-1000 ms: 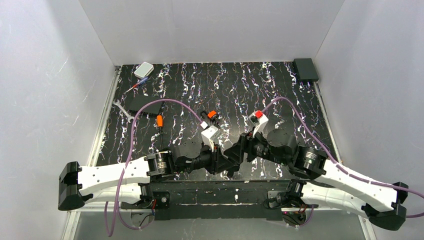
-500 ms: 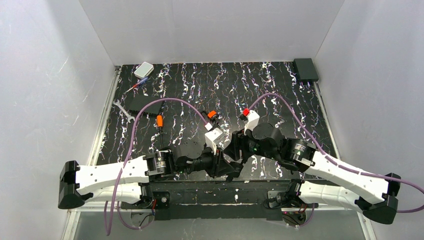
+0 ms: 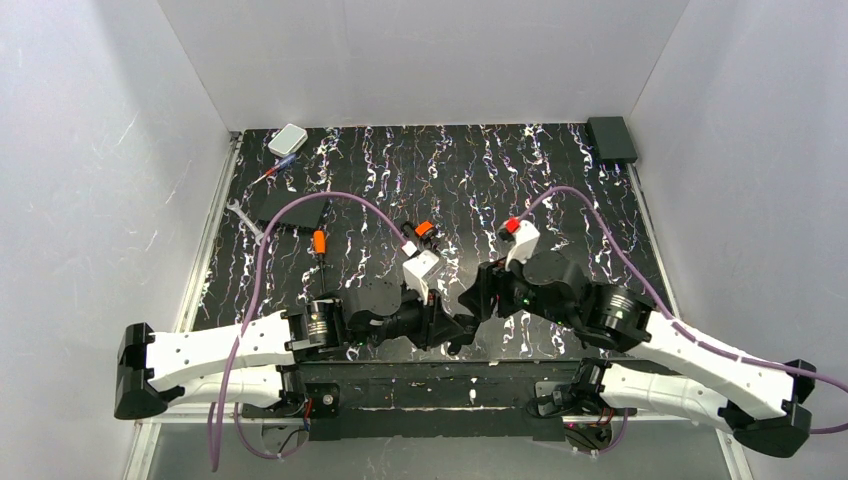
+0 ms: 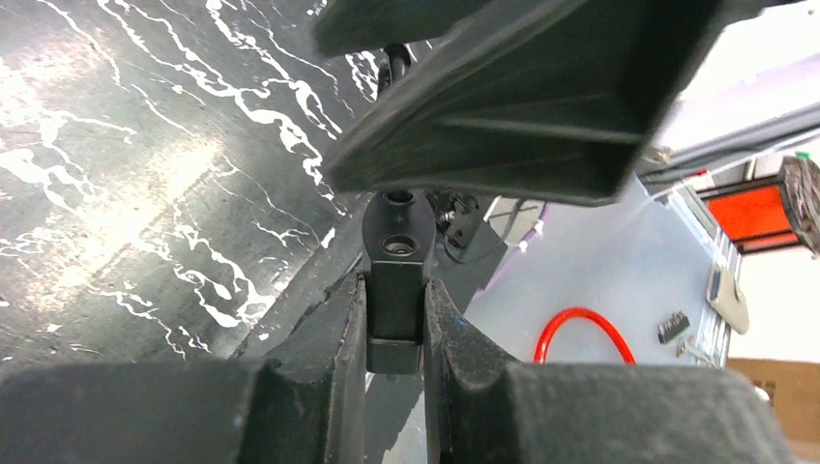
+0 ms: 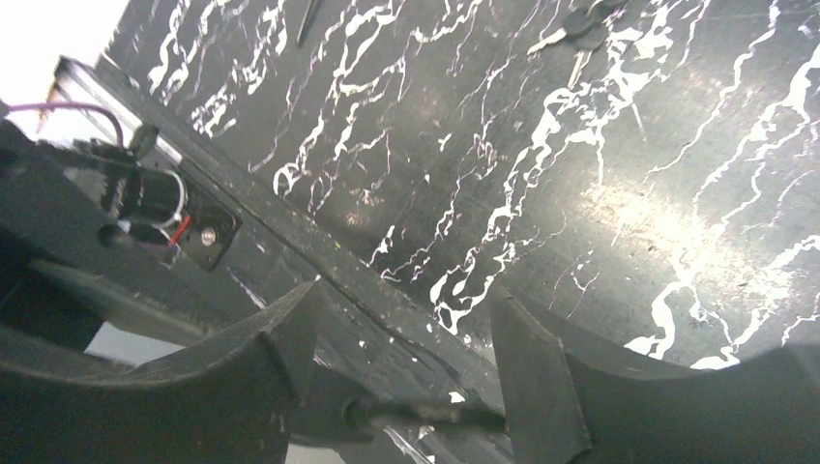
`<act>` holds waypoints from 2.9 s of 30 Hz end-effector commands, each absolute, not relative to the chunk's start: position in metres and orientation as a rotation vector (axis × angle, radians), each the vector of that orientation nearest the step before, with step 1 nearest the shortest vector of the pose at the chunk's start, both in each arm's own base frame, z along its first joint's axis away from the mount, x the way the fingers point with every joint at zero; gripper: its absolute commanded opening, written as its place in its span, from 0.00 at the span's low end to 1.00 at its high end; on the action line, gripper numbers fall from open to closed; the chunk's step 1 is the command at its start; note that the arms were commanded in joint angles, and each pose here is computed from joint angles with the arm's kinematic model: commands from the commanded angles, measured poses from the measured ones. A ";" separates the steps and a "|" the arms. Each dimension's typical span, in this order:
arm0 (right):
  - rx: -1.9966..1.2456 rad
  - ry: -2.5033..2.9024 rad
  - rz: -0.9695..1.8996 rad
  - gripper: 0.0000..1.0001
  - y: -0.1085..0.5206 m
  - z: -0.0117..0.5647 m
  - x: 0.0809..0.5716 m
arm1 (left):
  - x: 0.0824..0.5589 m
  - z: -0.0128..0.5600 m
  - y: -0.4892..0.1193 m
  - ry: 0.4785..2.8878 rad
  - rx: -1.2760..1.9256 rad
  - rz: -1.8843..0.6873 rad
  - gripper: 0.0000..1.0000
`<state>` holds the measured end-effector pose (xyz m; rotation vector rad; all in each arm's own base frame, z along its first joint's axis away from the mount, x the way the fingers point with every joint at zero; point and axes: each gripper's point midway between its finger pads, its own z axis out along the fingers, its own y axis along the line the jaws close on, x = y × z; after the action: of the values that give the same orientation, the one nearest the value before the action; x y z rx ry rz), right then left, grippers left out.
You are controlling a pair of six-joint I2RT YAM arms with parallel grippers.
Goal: Unlock with the key
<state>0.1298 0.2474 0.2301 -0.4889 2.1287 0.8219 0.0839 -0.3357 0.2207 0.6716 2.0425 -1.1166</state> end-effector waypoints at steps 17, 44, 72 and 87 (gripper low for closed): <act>0.200 1.809 0.734 0.75 0.116 0.280 0.157 | 0.181 0.174 -0.384 2.180 0.265 -1.071 0.00; 0.178 1.819 0.785 0.79 0.121 0.267 0.151 | 0.302 0.101 -0.399 2.399 0.080 -1.049 0.87; 0.125 1.797 0.715 0.79 0.138 0.283 0.166 | 0.265 0.248 -0.106 1.950 0.171 0.152 0.98; 0.032 1.938 0.720 0.89 0.177 0.242 0.165 | 0.260 0.294 -0.049 1.685 0.088 0.365 0.95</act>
<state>0.1654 0.1588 0.2481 0.0268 1.9135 0.6618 0.2648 -0.0907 0.2808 0.2141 1.7373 0.1694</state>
